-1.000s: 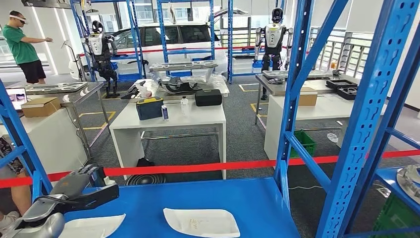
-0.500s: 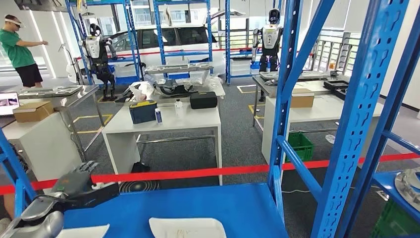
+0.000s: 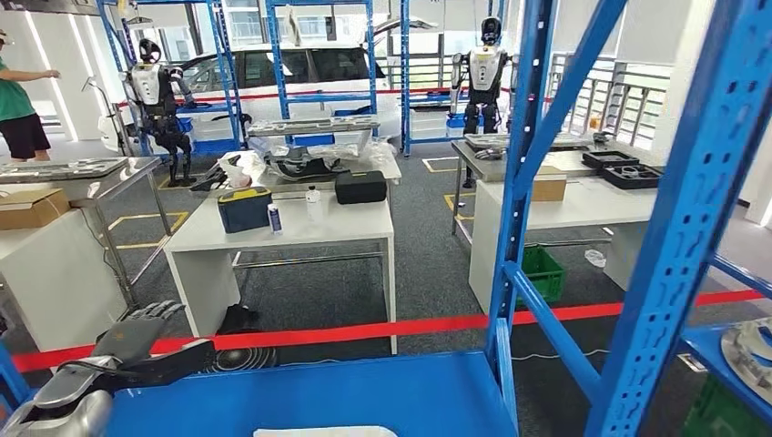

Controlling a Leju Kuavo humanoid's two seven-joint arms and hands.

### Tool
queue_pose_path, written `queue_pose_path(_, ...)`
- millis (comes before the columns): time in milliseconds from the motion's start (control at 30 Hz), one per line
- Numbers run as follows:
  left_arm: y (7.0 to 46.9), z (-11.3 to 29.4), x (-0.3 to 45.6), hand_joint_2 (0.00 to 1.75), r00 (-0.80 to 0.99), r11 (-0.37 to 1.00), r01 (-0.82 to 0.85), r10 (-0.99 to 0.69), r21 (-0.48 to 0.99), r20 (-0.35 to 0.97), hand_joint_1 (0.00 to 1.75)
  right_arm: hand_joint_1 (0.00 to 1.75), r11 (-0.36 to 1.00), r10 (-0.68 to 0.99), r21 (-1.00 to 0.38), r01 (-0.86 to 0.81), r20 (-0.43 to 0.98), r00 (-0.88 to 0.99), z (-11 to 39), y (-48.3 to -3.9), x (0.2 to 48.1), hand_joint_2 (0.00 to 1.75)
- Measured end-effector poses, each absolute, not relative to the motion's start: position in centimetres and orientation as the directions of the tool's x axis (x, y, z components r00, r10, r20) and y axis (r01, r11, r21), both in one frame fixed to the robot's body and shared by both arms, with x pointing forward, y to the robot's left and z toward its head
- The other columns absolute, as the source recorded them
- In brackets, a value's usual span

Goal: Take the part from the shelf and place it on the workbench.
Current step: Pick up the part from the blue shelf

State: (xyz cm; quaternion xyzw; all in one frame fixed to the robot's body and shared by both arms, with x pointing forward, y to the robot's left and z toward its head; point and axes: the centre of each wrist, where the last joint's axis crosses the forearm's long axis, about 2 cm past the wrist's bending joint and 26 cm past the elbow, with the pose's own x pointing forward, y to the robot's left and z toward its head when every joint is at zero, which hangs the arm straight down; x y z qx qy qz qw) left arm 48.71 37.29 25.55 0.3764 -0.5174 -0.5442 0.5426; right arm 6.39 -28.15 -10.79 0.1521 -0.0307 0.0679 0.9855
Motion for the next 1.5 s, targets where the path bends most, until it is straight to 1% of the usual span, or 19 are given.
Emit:
queue_pose_path(200, 38.4, 24.7, 48.2, 1.75, -0.117, 0.258, 0.337, -0.943, 0.905, 0.312, 0.00, 0.00, 0.944, 0.121, 0.299, -0.139, 0.078, 0.990, -10.8, -28.2, 6.2, 0.00)
queue_pose_path(267, 39.0, 24.2, 47.9, 1.75, -0.132, 0.332, 0.388, -0.903, 0.860, 0.409, 0.00, 0.00, 0.945, 0.117, 0.299, -0.135, 0.078, 0.990, -10.8, -28.2, 6.1, 0.00)
queue_pose_path(400, 40.8, 21.8, 46.5, 1.75, -0.165, 0.548, 0.490, -0.705, 0.678, 0.690, 0.00, 0.00, 0.946, 0.103, 0.301, -0.120, 0.072, 0.992, -10.9, -28.3, 5.8, 0.00)
queue_pose_path(500, 42.1, 19.6, 45.0, 1.75, -0.186, 0.665, 0.533, -0.511, 0.523, 0.839, 0.00, 0.00, 0.947, 0.089, 0.304, -0.104, 0.062, 0.994, -10.9, -28.3, 5.4, 0.00)
queue_pose_path(633, 42.8, 16.3, 42.7, 1.75, -0.184, 0.748, 0.563, -0.303, 0.353, 0.935, 0.00, 0.00, 0.948, 0.070, 0.305, -0.085, 0.058, 0.996, -11.0, -28.4, 5.2, 0.00)
queue_pose_path(767, 42.7, 14.1, 40.9, 1.75, -0.165, 0.789, 0.581, -0.126, 0.199, 0.978, 0.00, 0.00, 0.950, 0.055, 0.305, -0.070, 0.057, 0.997, -11.0, -28.5, 5.1, 0.00)
queue_pose_path(833, 42.8, 12.7, 39.7, 1.75, -0.162, 0.806, 0.571, -0.077, 0.157, 0.984, 0.00, 0.00, 0.950, 0.051, 0.304, -0.065, 0.055, 0.997, -11.0, -28.6, 5.0, 0.00)
queue_pose_path(967, 43.3, 9.8, 37.1, 1.75, -0.134, 0.838, 0.523, -0.096, 0.153, 0.986, 0.00, 0.00, 0.952, 0.054, 0.300, -0.066, 0.049, 0.997, -11.0, -28.8, 4.9, 0.00)
queue_pose_path(1100, 44.0, 8.4, 35.8, 1.75, -0.097, 0.825, 0.512, -0.222, 0.240, 0.970, 0.00, 0.00, 0.953, 0.042, 0.299, -0.055, 0.048, 0.998, -11.0, -28.9, 4.9, 0.00)
queue_pose_path(1300, 44.4, 7.5, 35.4, 1.75, -0.067, 0.784, 0.482, -0.412, 0.391, 0.909, 0.00, 0.00, 0.953, 0.025, 0.300, -0.039, 0.051, 0.998, -11.0, -28.9, 4.8, 0.00)
queue_pose_path(1500, 44.5, 7.5, 35.5, 1.75, -0.064, 0.768, 0.474, -0.458, 0.431, 0.887, 0.00, 0.00, 0.953, 0.020, 0.301, -0.035, 0.051, 0.998, -11.0, -29.0, 4.8, 0.00)
